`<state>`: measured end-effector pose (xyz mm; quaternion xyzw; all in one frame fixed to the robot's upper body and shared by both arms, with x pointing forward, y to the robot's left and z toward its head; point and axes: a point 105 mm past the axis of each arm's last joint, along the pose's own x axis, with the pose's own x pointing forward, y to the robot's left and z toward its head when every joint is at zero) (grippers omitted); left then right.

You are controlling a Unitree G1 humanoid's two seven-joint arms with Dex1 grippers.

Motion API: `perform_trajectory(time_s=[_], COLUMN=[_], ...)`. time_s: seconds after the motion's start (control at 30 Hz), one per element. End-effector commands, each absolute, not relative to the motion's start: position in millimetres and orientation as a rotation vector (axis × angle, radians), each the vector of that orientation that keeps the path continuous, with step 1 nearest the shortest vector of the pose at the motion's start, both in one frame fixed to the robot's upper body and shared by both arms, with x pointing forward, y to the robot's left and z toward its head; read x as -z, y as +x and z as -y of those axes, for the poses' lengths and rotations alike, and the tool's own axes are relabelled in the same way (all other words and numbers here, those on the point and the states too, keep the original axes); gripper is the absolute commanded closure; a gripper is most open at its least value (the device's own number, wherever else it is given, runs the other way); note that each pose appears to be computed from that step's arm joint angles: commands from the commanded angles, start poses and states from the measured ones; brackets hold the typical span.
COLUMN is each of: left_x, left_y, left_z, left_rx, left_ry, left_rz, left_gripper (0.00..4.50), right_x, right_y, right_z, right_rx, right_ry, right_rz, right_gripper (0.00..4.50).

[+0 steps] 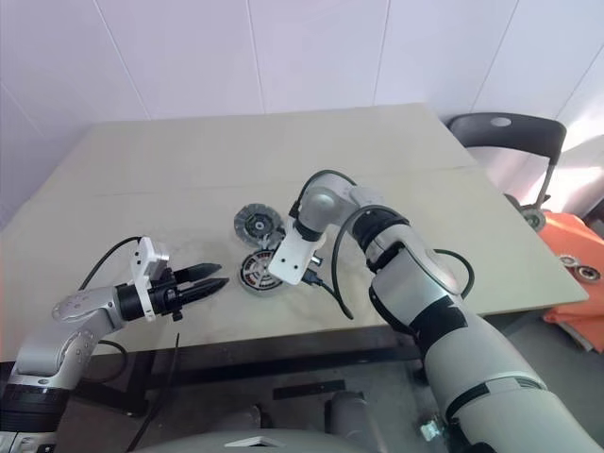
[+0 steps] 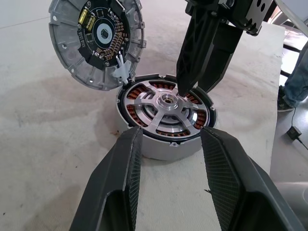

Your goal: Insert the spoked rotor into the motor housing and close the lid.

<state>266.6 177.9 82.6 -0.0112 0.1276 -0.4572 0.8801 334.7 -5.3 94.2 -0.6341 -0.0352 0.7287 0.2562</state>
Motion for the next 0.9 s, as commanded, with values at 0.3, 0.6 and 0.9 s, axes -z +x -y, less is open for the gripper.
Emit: perform_trajectory(time_s=[0.3, 0.6, 0.9], left_x=[-94.3, -94.2, -93.9], left_y=[269.3, 270.0, 267.7], left_z=[-177.0, -176.5, -176.3], left_rx=[0.958, 0.960, 0.960], left_ry=[-0.004, -0.003, -0.005], left_rz=[-0.221, -0.222, -0.225], left_gripper=[2.43, 2.43, 2.43], right_x=[-104.4, -101.0, -94.0], right_y=[337.2, 335.1, 330.9], right_z=[8.5, 13.9, 9.8], right_rx=[-1.969, -1.995, -2.010], right_ry=[-1.762, -1.751, -1.721], right_rz=[0.131, 0.110, 0.115], right_gripper=[2.50, 2.50, 2.68])
